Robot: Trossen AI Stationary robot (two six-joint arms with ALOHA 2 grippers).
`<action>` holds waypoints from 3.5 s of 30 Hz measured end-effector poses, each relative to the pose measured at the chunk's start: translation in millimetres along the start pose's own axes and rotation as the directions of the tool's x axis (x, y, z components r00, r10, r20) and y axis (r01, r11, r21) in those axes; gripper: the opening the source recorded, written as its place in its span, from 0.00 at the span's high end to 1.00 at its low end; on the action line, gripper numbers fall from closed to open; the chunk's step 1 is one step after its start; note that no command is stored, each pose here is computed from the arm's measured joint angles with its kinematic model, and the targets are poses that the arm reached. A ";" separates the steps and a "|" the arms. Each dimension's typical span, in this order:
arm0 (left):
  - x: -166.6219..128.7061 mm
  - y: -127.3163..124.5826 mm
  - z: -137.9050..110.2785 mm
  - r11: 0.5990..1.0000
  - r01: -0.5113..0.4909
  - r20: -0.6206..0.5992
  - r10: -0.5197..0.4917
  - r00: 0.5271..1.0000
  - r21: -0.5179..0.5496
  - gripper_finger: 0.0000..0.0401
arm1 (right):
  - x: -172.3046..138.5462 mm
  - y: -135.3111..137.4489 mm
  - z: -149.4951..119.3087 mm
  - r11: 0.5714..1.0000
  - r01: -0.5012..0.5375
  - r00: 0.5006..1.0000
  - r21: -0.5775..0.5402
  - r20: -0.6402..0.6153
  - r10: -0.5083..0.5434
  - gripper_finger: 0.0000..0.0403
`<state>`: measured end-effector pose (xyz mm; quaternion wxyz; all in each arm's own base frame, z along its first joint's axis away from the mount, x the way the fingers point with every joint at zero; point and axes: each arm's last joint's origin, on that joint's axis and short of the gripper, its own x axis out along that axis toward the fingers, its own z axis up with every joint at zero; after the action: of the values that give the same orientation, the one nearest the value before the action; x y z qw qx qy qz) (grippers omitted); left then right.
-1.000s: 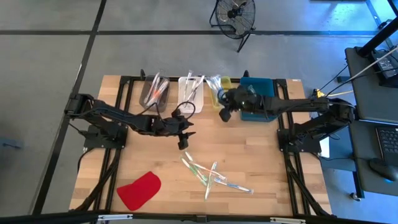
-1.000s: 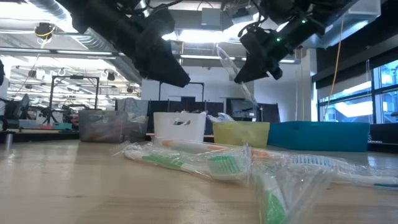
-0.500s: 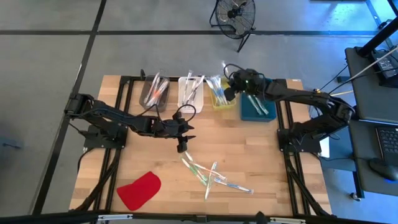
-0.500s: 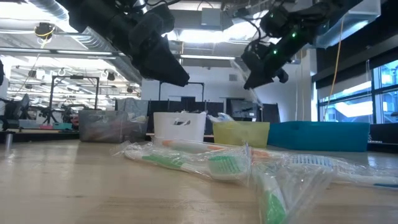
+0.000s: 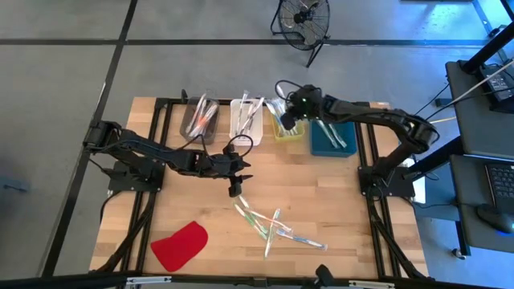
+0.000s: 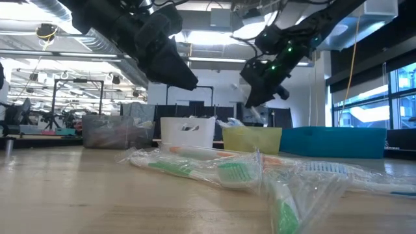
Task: Pick & Place Toothbrushes
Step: Put the blue toothbrush into the yellow bin, then put the orange toothbrush into the black bin
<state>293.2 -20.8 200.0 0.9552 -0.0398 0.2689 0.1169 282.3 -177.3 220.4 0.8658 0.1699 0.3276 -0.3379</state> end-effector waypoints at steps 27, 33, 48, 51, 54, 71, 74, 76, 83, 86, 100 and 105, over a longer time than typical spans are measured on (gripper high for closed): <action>-2.6 -12.3 -4.2 0.958 0.287 -0.075 -0.287 0.955 0.000 0.55 | 44.2 -3.1 -27.9 0.997 0.059 0.980 0.051 -0.192 -0.048 0.88; -8.7 -29.4 -9.5 0.932 0.360 -0.105 -0.353 0.930 0.050 0.55 | 46.7 -3.0 -29.4 0.997 0.058 0.979 0.053 -0.198 -0.046 0.82; -5.1 -59.8 -30.7 0.877 0.443 -0.189 -0.410 0.892 0.187 0.55 | 46.7 -1.6 -29.7 0.996 0.017 0.978 0.085 -0.208 0.001 0.60; 3.9 -61.5 -38.5 0.876 0.441 -0.215 -0.400 0.891 0.197 0.55 | 46.8 -1.6 -29.3 0.996 0.016 0.979 0.087 -0.204 0.002 0.54; 11.8 -63.3 -43.0 0.877 0.438 -0.229 -0.394 0.890 0.197 0.55 | 45.3 -2.1 -27.9 0.996 0.014 0.981 0.086 -0.196 0.003 0.48; 40.3 -76.6 -15.8 0.838 0.464 -0.245 -0.404 0.881 0.286 0.55 | -1.2 -7.6 -8.0 0.998 0.000 0.991 0.063 -0.131 0.008 0.46; 50.0 -76.9 -15.6 0.834 0.479 -0.296 -0.400 0.867 0.275 0.55 | -12.3 -8.3 -6.6 0.999 -0.001 0.991 0.052 -0.134 0.008 0.49; 55.7 -77.5 -15.9 0.837 0.475 -0.329 -0.383 0.863 0.271 0.55 | -19.3 -8.9 -5.2 0.999 0.001 0.992 0.046 -0.129 0.005 0.51; 71.7 -83.4 -24.7 0.836 0.482 -0.387 -0.365 0.847 0.265 0.55 | -31.1 -10.0 -4.6 0.999 0.006 0.991 0.044 -0.135 0.000 0.57; 74.9 -84.4 -28.5 0.835 0.482 -0.398 -0.361 0.843 0.264 0.55 | -31.1 -10.2 -5.8 0.999 0.009 0.989 0.043 -0.147 -0.002 0.60; 82.9 -80.3 -40.8 0.851 0.465 -0.459 -0.322 0.828 0.243 0.58 | -32.0 -8.6 -10.7 0.999 0.014 0.981 0.038 -0.192 -0.006 0.66; 82.9 -79.9 -40.7 0.845 0.469 -0.459 -0.320 0.829 0.258 0.68 | -32.7 -4.5 -13.7 1.000 0.007 0.977 0.023 -0.215 -0.002 0.68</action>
<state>360.8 -87.2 123.1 0.8737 0.0574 0.4597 -0.1482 254.7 -157.9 232.5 0.8226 0.2146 0.4155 -0.3233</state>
